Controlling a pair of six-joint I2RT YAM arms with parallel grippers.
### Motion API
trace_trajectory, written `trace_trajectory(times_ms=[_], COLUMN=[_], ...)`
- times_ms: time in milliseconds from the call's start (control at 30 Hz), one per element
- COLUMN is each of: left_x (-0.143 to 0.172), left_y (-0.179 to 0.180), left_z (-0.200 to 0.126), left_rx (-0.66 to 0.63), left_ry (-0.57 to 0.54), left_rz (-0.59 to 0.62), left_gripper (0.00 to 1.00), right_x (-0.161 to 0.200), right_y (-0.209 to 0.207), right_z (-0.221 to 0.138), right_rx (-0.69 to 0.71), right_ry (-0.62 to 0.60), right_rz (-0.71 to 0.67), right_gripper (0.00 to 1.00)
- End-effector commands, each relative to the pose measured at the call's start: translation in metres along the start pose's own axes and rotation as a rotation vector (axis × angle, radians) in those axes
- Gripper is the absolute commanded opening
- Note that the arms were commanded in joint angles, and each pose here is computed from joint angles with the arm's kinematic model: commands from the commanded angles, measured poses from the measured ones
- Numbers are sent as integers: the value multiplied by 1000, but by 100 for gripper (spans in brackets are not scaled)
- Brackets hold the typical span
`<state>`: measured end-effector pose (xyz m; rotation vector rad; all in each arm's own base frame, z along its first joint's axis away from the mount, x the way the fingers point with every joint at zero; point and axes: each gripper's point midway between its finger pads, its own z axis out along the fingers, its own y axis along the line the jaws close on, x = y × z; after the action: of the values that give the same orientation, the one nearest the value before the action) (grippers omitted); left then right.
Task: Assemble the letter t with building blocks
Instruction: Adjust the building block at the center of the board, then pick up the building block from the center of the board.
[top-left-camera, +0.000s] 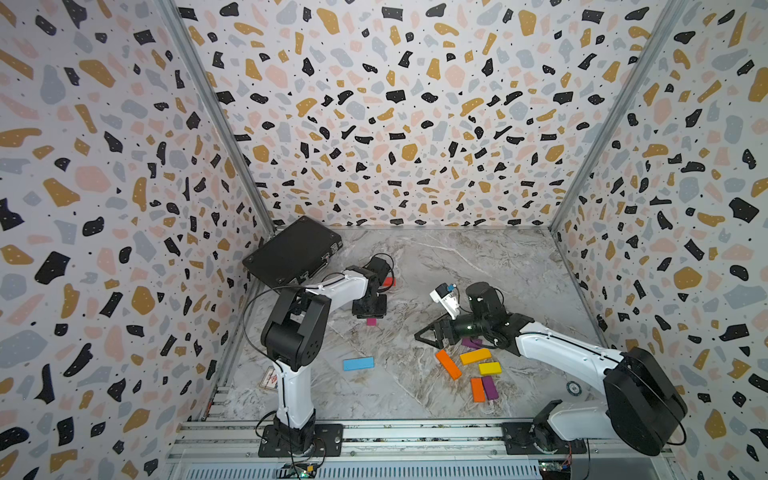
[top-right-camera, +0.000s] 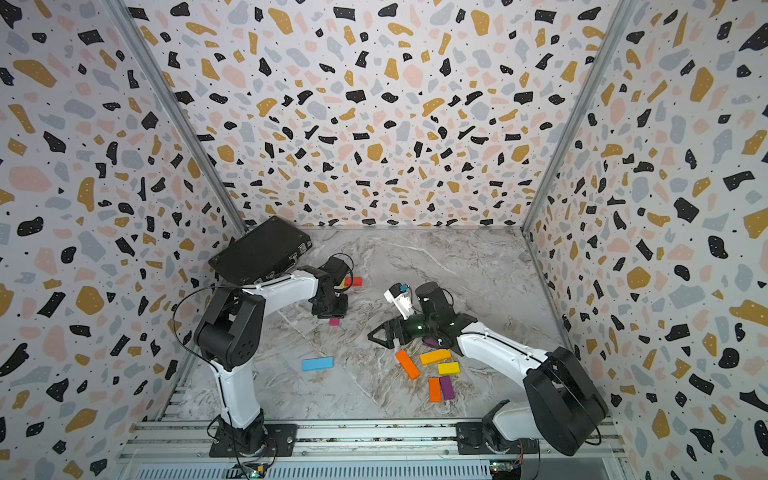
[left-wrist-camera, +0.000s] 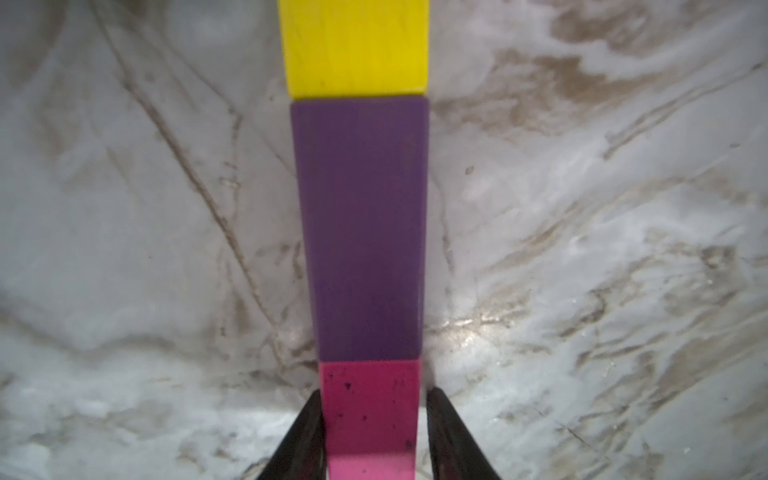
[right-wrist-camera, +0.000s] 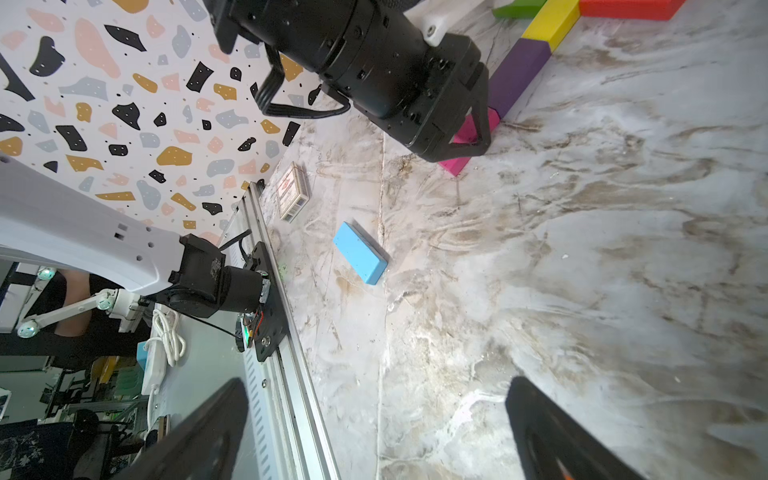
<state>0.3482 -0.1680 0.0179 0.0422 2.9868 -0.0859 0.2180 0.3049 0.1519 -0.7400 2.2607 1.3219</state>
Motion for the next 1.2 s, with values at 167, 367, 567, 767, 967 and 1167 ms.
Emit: trace_trajectory(times_ms=[167, 367, 567, 767, 967, 1167], left_x=[0, 0, -2, 29, 93, 149], left_y=[0, -2, -5, 13, 13, 10], left_z=[3, 2, -40, -77, -92, -104], left_rx=[-19, -6, 44, 49, 238, 422], left_ry=[16, 11, -68, -118, -123, -58], left_rz=[-6, -3, 27, 40, -24, -130], left_gripper=[39, 48, 67, 100, 100, 100], right_x=[-1, -1, 2, 21, 33, 58], right_y=[4, 5, 0, -19, -16, -8], right_z=[-4, -4, -6, -16, -14, 24], right_rx=[-15, -15, 26, 166, 223, 246], right_ry=[-13, -14, 9, 109, 182, 326], right_rz=[-10, -9, -22, -79, -185, -384], right_gripper=[99, 99, 99, 99, 99, 98])
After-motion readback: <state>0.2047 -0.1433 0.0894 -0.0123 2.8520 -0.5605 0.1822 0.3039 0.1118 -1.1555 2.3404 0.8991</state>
